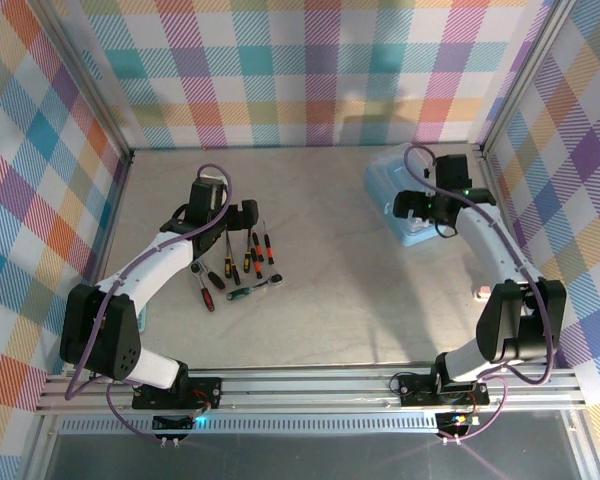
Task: Pack the tool kit
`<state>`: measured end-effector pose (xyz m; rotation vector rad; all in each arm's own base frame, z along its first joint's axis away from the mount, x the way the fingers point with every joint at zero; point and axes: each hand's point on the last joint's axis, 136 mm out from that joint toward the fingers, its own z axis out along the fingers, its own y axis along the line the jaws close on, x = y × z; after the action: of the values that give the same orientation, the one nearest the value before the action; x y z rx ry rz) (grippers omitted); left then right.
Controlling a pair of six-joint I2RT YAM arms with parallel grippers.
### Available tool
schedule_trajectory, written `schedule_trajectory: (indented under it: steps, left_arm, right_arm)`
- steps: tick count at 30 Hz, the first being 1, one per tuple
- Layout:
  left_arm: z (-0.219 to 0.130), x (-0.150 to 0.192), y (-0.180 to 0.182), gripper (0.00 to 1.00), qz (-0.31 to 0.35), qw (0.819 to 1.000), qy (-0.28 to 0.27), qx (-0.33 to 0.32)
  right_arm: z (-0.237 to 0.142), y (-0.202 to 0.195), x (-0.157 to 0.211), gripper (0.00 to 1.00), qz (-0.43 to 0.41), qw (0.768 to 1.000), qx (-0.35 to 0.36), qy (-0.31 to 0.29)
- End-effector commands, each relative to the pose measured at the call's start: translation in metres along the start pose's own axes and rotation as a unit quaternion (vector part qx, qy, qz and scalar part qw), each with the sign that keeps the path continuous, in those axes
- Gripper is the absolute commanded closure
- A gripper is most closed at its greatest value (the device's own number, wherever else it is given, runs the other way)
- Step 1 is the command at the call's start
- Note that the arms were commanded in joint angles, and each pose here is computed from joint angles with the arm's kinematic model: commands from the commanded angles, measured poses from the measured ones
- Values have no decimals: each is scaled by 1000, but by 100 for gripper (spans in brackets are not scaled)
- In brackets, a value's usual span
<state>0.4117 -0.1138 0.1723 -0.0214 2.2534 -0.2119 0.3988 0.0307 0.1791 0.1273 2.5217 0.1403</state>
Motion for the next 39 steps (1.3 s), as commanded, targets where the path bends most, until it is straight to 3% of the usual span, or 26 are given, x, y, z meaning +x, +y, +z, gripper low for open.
schedule_trajectory:
  steps: [1, 9, 17, 23, 29, 34, 39]
  left_arm:
    - [0, -13, -17, 0, 0, 1000, -12, 29]
    - [0, -3, -42, 0, 16, 997, 11, 71]
    - [1, -2, -52, 0, 28, 996, 19, 81]
    - [4, 0, -53, 0, 30, 996, 24, 81]
    - [8, 0, -58, 0, 31, 995, 29, 88]
    - [16, 4, -71, 0, 36, 993, 38, 104]
    - [22, 10, -89, 0, 47, 990, 51, 125]
  right_arm:
    - [4, -28, -30, 1, -27, 998, 58, -19]
    - [60, -53, -68, 1, -46, 996, 72, -36]
    - [89, -36, -83, 1, -73, 996, 2, -53]
    - [97, -14, -48, 0, -55, 996, -72, -10]
    - [71, 23, 6, 6, -45, 990, -125, 41]
    - [41, 64, 59, 8, -33, 986, -134, 96]
    - [15, 72, 71, 1, -17, 987, -123, 102]
